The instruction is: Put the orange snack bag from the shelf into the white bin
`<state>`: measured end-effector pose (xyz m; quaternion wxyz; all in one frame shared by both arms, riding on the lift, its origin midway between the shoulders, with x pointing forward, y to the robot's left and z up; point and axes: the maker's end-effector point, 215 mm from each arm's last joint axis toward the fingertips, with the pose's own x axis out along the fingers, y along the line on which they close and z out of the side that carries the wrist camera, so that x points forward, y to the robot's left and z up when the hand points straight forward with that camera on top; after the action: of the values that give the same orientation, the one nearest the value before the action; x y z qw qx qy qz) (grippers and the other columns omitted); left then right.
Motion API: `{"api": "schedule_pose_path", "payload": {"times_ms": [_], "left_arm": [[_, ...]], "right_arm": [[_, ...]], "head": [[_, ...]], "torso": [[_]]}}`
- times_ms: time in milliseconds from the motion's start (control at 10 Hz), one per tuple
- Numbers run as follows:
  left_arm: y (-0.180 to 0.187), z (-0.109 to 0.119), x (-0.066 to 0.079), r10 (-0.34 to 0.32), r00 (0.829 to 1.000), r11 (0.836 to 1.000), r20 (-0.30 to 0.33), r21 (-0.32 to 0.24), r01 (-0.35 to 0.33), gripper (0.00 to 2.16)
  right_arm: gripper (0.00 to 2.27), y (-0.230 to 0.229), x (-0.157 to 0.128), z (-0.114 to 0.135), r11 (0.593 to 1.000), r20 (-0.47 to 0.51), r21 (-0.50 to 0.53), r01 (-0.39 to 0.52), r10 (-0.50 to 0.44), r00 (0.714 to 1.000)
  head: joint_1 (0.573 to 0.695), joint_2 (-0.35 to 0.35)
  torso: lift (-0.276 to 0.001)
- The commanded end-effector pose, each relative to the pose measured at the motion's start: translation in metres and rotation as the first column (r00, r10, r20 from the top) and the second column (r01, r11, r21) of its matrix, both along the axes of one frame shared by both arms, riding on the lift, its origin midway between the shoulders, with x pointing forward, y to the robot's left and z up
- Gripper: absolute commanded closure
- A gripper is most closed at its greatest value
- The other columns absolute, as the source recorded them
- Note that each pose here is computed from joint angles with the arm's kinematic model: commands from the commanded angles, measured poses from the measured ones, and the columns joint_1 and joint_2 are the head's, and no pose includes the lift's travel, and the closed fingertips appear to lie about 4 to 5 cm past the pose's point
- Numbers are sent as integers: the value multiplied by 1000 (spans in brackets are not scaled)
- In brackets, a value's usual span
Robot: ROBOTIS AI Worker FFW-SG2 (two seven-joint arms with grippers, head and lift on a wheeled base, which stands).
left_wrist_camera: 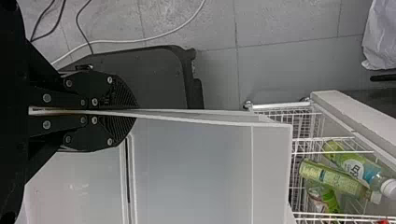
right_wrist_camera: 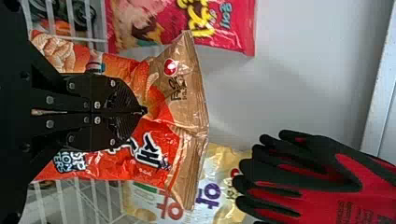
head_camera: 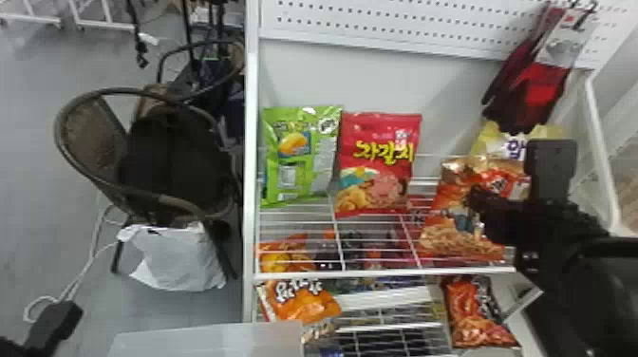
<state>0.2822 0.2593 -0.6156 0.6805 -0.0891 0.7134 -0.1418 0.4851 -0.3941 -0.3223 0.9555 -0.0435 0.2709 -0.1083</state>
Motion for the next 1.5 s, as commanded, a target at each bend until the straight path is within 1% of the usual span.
{"api": "schedule_pose_path", "payload": {"times_ms": [0, 400, 600, 700, 900, 1000, 1100, 1200, 1300, 1400], "left_arm": [[-3, 0, 0, -6, 1000, 1000, -1, 2, 6, 2135], [-15, -2, 6, -16, 1000, 1000, 3, -1, 16, 2135], [-28, -4, 8, -28, 1000, 1000, 2, -5, 28, 2135], [-35, -5, 9, -32, 999, 999, -2, -10, 32, 2135], [-43, -5, 14, -42, 999, 999, -3, -10, 42, 2135], [-44, -5, 17, -41, 999, 999, -1, -13, 41, 2135], [-46, -6, 18, -39, 999, 999, -6, -13, 39, 2135], [-47, -7, 18, -38, 999, 999, -10, -11, 38, 2135], [-48, -8, 19, -36, 999, 999, -16, -11, 36, 2135], [-49, -8, 21, -38, 999, 999, -18, -9, 38, 2135]], "right_arm": [[2253, 13, -34, 1, 999, -28, 41, -18, 19, 999], [2250, 65, -93, -6, 989, -75, 116, -91, 100, 992], [2253, 99, -124, -9, 976, -113, 157, -147, 166, 980], [2253, 121, -140, -18, 963, -151, 198, -184, 216, 965], [2253, 163, -161, -31, 936, -198, 248, -251, 303, 932], [2253, 190, -173, -35, 913, -215, 280, -296, 360, 908], [2253, 214, -180, -35, 890, -214, 303, -339, 411, 886], [2253, 233, -183, -31, 870, -200, 319, -375, 449, 871], [2253, 257, -188, -25, 842, -181, 335, -422, 497, 848], [2253, 279, -195, -23, 813, -172, 353, -463, 543, 822]], "head": [[695, -200], [695, -170], [695, -143], [695, -129], [695, -93], [695, -61], [695, -23], [695, 25], [695, 76], [695, 97]], "torso": [[1], [1], [1], [1], [1], [1], [1], [1], [1], [1]]}}
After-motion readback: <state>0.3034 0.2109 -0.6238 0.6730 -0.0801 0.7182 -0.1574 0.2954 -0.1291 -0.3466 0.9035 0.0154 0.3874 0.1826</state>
